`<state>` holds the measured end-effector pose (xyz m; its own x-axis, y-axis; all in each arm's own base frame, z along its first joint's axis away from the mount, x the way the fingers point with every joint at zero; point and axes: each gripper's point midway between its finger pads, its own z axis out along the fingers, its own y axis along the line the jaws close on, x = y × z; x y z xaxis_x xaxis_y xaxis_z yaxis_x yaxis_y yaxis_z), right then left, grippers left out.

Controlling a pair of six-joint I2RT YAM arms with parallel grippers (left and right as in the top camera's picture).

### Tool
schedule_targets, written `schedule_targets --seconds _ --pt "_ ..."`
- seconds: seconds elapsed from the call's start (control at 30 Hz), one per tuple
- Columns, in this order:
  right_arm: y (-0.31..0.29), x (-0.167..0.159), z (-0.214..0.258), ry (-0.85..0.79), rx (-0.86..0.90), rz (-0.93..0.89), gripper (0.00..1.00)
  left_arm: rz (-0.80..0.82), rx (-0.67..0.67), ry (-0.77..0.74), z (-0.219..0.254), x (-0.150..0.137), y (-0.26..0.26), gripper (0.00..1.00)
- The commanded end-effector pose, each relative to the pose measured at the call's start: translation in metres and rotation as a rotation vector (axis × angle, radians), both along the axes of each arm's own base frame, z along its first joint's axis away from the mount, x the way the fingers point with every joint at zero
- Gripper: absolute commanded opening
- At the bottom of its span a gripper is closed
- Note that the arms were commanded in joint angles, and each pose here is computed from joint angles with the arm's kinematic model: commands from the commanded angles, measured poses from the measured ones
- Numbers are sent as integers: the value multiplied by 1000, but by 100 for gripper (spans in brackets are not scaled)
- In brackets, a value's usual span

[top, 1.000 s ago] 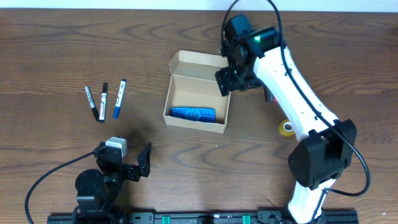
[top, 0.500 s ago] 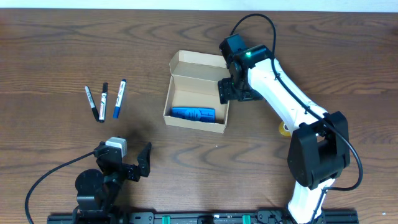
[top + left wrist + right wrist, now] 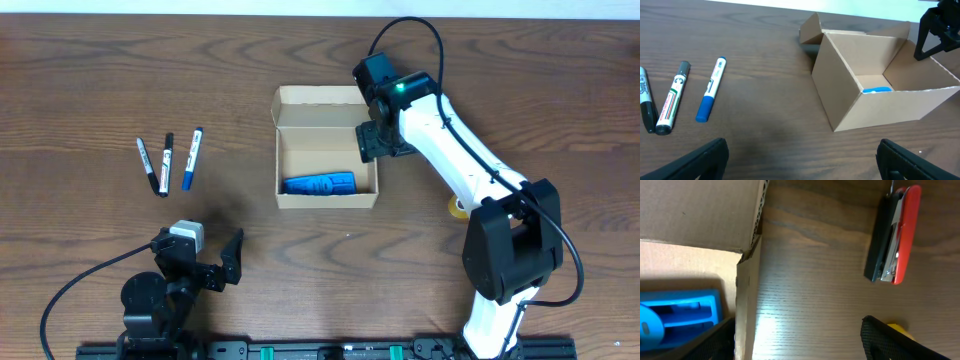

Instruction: Pack container

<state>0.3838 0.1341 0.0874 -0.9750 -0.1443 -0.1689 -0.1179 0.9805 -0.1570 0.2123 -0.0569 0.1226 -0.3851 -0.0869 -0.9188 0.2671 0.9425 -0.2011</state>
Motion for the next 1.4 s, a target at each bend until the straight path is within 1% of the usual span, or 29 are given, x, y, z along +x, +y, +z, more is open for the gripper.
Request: schedule_targets --seconds 0.0,0.47,0.53,0.6,0.7,0.77,0.83,1.0,1.1,1.27,1.37 --pt "-17 4 -1 -4 -42 0 80 4 -8 17 -8 0 0 95" --pt "-30 10 -1 0 -51 29 81 4 -8 17 -8 0 0 95" --pt "-28 10 -1 2 -41 30 81 4 -8 17 -8 0 0 95" --pt "-20 9 1 8 5 36 81 4 -8 17 -8 0 0 95" --pt "-5 9 15 -7 99 45 80 4 -8 17 -8 0 0 95" --pt "-1 13 35 -54 141 49 80 4 -8 17 -8 0 0 95" --pt "-4 19 60 -117 159 45 82 4 -8 17 -8 0 0 96" --pt "-38 30 122 -294 174 56 85 4 -8 17 -8 0 0 95" --pt "-69 35 139 -353 158 28 86 4 -8 17 -8 0 0 95" --pt "-119 45 135 -361 123 -48 87 4 -8 17 -8 0 0 95" --pt "-131 51 126 -345 130 -41 87 4 -8 17 -8 0 0 95"
